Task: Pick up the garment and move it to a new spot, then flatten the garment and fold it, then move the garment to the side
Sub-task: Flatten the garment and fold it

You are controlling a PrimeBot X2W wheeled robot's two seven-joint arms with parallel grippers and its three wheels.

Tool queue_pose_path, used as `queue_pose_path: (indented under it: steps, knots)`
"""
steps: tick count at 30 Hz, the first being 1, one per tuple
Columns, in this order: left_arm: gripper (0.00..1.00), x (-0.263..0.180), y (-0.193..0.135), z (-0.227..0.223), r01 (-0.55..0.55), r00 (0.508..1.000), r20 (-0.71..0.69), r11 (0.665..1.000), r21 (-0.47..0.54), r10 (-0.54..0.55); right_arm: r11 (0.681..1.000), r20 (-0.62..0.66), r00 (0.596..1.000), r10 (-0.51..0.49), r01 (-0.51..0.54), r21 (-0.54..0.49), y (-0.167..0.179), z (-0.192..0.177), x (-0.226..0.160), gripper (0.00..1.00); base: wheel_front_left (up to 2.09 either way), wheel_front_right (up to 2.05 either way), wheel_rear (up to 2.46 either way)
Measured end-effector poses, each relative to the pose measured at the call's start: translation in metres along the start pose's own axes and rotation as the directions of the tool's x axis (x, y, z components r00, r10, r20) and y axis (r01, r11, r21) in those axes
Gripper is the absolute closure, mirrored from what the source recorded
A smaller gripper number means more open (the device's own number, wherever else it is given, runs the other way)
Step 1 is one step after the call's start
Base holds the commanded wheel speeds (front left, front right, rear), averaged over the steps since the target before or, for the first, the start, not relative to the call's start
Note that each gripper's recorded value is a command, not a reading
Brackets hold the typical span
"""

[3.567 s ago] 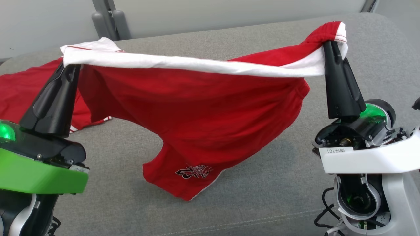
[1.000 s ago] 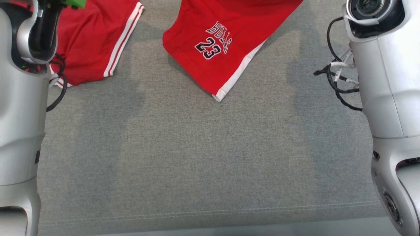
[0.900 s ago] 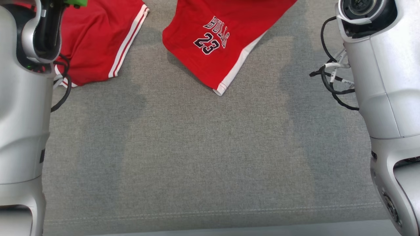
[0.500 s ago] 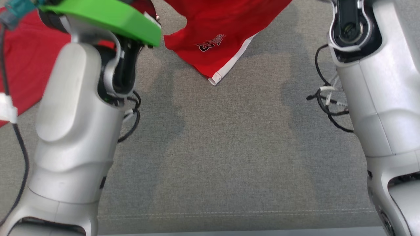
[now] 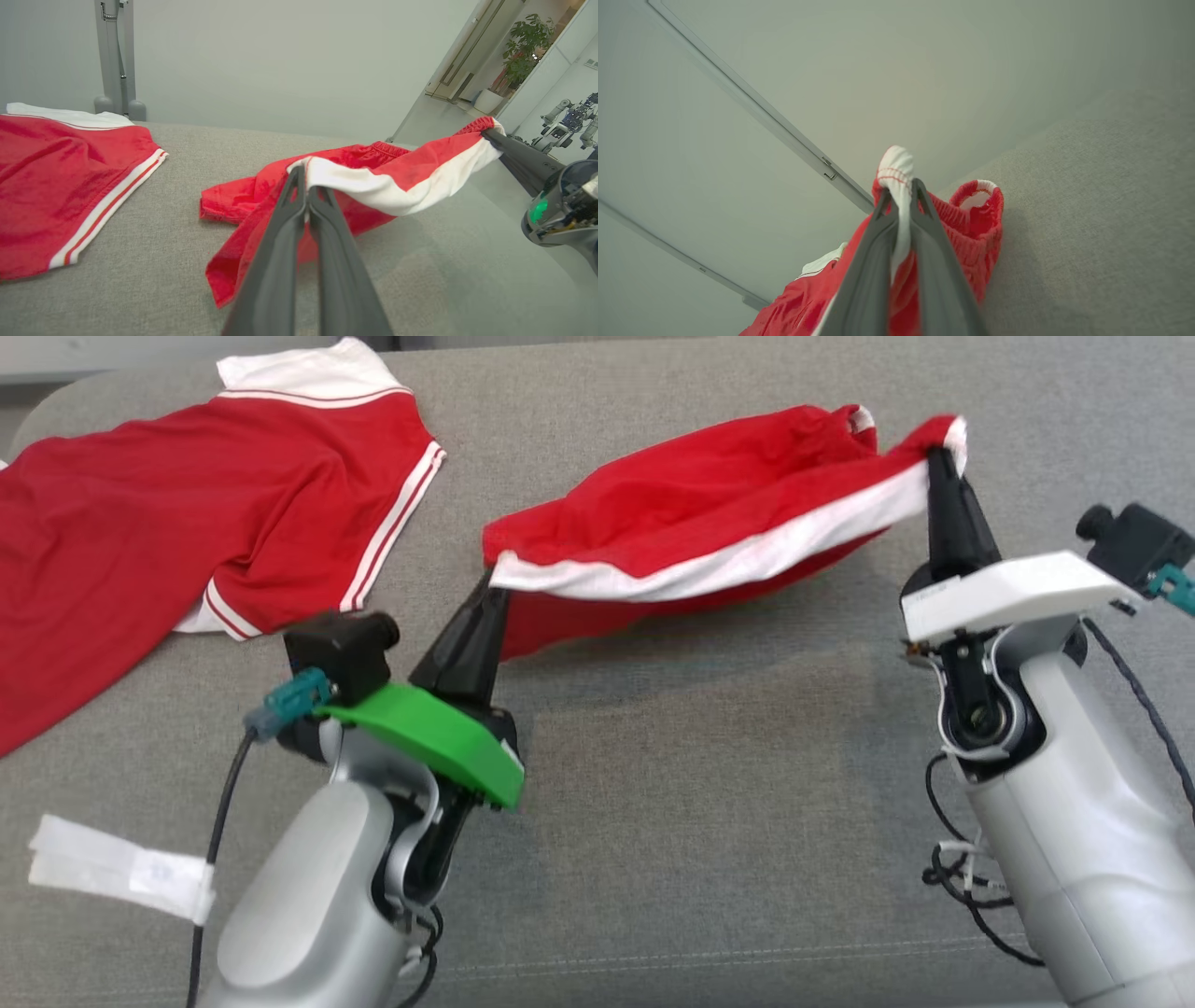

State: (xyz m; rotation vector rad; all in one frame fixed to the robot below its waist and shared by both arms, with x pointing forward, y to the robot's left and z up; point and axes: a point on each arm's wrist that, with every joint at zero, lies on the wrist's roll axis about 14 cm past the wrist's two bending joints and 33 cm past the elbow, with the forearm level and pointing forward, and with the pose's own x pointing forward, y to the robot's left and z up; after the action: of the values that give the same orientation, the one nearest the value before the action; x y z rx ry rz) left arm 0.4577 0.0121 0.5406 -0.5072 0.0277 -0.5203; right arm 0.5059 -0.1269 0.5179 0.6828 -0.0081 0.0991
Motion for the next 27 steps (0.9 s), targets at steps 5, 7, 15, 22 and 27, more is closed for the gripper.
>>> queue_pose_path:
  steps: [5,7,15,22,27]
  knots:
    - [1.0,-0.03,-0.009,-0.024,-0.036,0.998,-0.062,0.997,-0.065,0.032,0.997,-0.007,0.997,-0.079,0.079,-0.003,-0.028,0.0,-0.036,1.0,0.0,0.0,0.0]
    - [1.0,-0.039,-0.016,-0.032,-0.042,0.996,-0.078,0.992,-0.119,0.033,0.994,0.013,0.994,-0.11,0.11,0.006,-0.037,0.007,-0.047,1.0,0.0,0.0,0.0]
    - [1.0,-0.06,-0.046,-0.04,-0.038,0.995,-0.098,0.978,-0.205,0.018,0.974,0.117,0.967,-0.225,0.225,0.013,-0.075,0.046,-0.085,1.0,0.0,0.0,0.0]
    - [1.0,-0.088,-0.048,-0.065,-0.075,0.977,-0.21,0.977,-0.198,0.032,0.924,-0.013,0.924,-0.382,0.382,0.009,-0.122,0.002,-0.139,1.0,0.0,0.0,0.0]
    - [1.0,-0.105,-0.043,-0.066,-0.114,0.971,-0.231,0.969,-0.218,0.063,0.906,-0.057,0.906,-0.42,0.422,0.034,-0.129,-0.014,-0.156,1.0,0.0,0.0,0.0]
